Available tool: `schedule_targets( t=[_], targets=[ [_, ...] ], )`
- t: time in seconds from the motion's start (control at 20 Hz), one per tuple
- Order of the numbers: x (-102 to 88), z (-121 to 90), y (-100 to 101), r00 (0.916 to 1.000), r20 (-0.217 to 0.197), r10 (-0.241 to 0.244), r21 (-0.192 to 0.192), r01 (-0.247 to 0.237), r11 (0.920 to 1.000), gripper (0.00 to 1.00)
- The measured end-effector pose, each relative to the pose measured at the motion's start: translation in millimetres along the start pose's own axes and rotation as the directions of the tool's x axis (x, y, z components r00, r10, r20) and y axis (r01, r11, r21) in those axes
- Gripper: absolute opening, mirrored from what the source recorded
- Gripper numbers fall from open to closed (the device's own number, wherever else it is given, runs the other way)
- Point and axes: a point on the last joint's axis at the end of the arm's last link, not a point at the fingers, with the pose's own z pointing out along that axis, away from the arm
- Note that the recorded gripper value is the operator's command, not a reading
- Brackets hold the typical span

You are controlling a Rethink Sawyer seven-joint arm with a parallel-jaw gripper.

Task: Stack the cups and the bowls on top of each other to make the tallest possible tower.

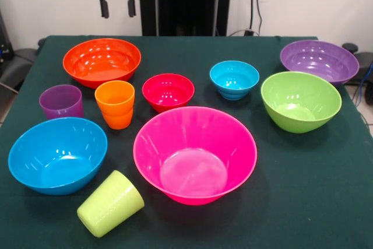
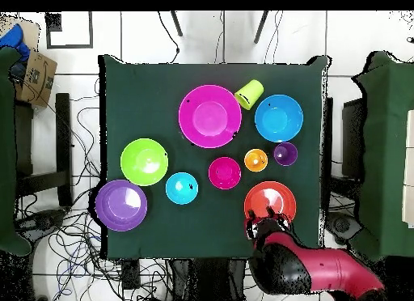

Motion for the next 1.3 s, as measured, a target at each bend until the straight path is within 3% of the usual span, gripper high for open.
schedule_targets(
  t=[0.7, 1.3],
  targets=[
    [17.8, 46.0, 15.1, 0.9988, -0.034, 0.036, -0.092, -0.039, 0.9950, 1.00],
    [16.8, 62.2, 25.4, 0.9988, -0.038, 0.032, -0.128, -0.037, 0.9911, 1.00]
  ],
)
